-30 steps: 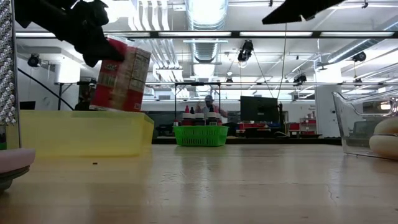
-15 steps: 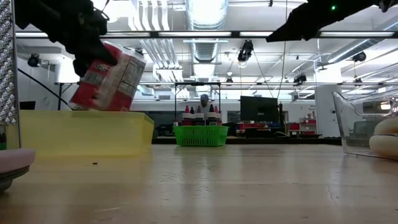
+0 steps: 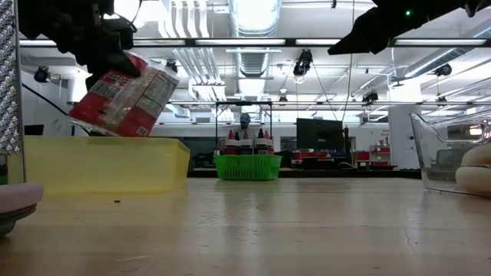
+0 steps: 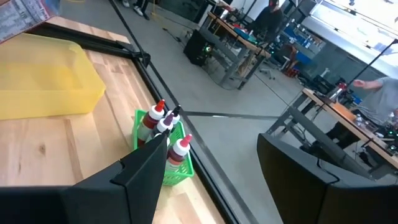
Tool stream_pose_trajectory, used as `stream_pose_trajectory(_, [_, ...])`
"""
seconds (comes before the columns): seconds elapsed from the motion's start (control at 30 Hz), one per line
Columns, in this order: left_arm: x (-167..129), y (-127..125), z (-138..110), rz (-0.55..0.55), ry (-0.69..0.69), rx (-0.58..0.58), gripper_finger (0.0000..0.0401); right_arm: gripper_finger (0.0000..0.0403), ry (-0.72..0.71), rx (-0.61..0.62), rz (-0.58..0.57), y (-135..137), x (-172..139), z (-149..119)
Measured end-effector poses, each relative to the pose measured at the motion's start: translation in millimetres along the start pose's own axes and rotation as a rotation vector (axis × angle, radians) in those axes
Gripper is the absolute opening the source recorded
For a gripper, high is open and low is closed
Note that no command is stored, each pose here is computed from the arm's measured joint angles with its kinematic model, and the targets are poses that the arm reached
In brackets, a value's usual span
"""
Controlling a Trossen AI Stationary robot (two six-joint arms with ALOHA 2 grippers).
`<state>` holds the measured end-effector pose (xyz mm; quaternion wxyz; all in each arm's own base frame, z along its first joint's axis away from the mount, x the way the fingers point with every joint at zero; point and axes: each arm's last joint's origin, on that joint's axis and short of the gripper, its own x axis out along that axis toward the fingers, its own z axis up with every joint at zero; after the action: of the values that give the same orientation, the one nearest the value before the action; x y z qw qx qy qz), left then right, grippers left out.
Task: Pick & Place Food Item
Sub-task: Put the red popcorn bag into the yellow bin
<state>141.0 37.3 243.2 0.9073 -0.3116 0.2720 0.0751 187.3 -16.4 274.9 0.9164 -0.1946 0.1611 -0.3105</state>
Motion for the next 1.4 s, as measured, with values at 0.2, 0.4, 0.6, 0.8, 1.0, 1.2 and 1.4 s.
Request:
stream_pose_trajectory(0.2, [14,10,-10,0.026,0.079,-0.031,0.0018,0.0247,0.0,0.0,0.0,0,0,0])
stream_pose_trajectory(0.4, [30,21,-23,0.041,0.122,-0.046,0.0018,0.0247,0.0,-0.007,0.0,0,0,0])
stream_pose_trajectory(0.6, [38,26,-26,0.074,0.157,-0.051,0.0018,0.0247,-0.001,-0.007,0.001,0,0,0])
stream_pose_trajectory(0.8, [44,32,-30,0.121,0.194,-0.057,0.0029,0.0247,-0.001,-0.007,0.001,0,0,0])
stream_pose_trajectory(1.0, [46,33,-32,0.136,0.209,-0.061,0.0054,0.0247,-0.001,-0.007,0.001,0,0,0])
stream_pose_trajectory(1.2, [43,31,-28,0.135,0.185,-0.045,0.0057,0.0247,0.0,-0.007,0.001,0,0,0])
stream_pose_trajectory(1.4, [39,29,-23,0.184,0.155,-0.006,0.0077,0.0247,0.0,-0.003,0.001,0,0,0])
